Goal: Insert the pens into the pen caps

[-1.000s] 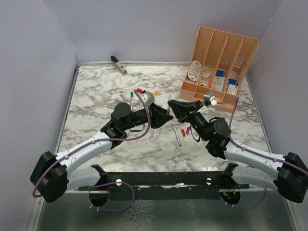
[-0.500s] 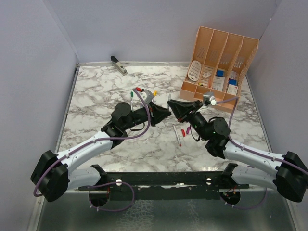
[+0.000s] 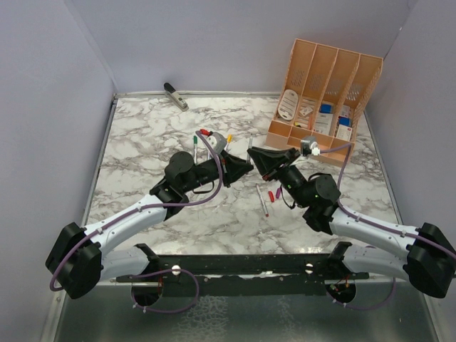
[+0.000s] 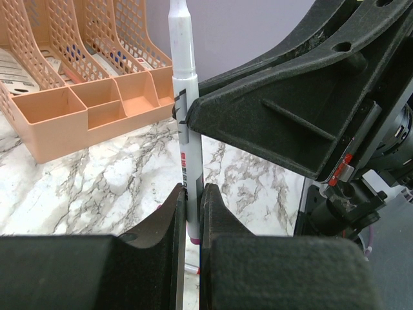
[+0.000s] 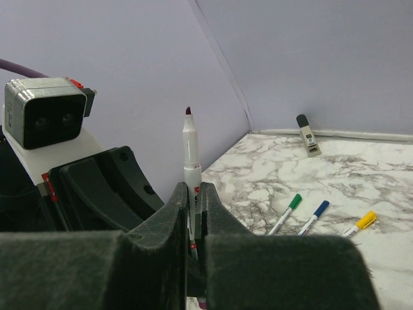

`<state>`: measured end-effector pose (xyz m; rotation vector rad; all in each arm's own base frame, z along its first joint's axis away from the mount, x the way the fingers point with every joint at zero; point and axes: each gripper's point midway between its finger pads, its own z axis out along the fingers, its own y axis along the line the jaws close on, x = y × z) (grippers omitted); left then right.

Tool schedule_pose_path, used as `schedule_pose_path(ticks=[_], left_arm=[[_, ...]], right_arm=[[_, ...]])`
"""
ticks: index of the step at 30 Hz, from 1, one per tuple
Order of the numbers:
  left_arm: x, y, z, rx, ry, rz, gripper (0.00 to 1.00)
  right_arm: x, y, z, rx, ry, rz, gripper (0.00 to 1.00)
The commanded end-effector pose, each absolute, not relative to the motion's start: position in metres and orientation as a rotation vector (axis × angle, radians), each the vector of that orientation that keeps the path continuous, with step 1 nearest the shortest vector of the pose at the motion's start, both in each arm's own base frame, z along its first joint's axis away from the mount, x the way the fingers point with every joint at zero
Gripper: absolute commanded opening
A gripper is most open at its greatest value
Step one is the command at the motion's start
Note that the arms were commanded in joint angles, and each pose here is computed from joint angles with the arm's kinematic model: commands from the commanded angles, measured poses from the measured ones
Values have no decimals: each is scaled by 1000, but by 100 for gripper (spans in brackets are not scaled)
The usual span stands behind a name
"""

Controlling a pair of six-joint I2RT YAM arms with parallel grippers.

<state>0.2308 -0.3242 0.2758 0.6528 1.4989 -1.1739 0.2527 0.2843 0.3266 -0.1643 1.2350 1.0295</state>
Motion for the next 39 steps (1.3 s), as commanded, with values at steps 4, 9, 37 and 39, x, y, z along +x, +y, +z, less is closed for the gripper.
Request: schedule_pose_path(ticks=[4,9,37,39], left_arm=[[228,-321,290,649,1415,-1162,0],[235,-314,265,623,1499,-1099,0],[243,-294,214,596,1706,-950,0],[243,-294,214,593,1708,-945,0]], right_arm=[[255,273,332,-178,1245,934,32],[263,239,333,-72,1263,793,49],[267,156,82,243,2250,-129,23],[271,152,73,261,2284,-117,23]])
